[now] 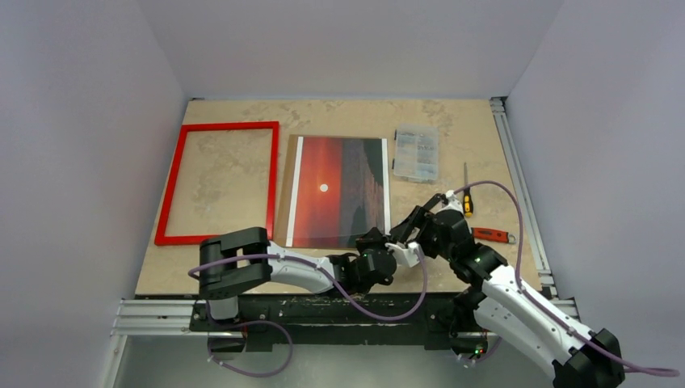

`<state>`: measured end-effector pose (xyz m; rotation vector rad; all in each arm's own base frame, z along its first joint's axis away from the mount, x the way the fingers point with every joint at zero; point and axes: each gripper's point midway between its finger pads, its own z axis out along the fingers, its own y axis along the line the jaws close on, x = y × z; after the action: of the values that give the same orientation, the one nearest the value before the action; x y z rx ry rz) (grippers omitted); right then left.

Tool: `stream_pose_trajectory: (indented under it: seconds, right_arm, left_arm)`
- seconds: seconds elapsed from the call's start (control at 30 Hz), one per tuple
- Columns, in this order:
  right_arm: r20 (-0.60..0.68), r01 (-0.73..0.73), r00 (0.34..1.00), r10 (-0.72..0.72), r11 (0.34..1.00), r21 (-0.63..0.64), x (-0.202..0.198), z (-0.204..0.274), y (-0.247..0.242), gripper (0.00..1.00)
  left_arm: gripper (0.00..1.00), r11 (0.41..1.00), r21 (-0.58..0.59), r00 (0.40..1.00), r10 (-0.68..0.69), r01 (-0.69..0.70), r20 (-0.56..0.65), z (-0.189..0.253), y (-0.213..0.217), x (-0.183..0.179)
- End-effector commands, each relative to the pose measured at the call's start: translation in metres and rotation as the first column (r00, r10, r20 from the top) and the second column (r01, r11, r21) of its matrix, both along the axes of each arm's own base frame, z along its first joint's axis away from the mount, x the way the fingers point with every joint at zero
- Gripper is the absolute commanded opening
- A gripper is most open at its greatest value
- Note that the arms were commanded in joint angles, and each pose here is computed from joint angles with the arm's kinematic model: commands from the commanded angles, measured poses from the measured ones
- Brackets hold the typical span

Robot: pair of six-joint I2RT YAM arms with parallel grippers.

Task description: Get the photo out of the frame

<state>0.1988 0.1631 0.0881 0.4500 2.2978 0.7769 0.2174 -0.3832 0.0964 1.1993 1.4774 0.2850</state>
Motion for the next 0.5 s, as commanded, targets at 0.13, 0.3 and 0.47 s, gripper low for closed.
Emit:
stream_pose_trajectory:
  seconds: [0.13, 0.3, 0.47]
  right_arm:
    - [0.003, 0.077, 0.997, -0.077, 0.991, -0.105, 0.009, -0.002, -0.03, 0.77]
    - [0.035, 0.027, 0.999, -0.028, 0.999, 0.021, 0.012, 0.006, -0.021, 0.76]
    - [0.039, 0.007, 0.999, -0.013, 0.991, 0.133, 0.015, 0.006, -0.017, 0.78]
  left_arm:
    - [0.0, 0.99, -0.139, 0.999, 0.036, -0.035, -0.001, 0.032, 0.008, -0.001]
    - [0.0, 0.989, -0.143, 0.999, 0.038, -0.04, -0.013, 0.028, 0.008, -0.002]
    - [0.0, 0.988, -0.148, 0.999, 0.042, -0.043, -0.014, 0.027, 0.011, -0.002]
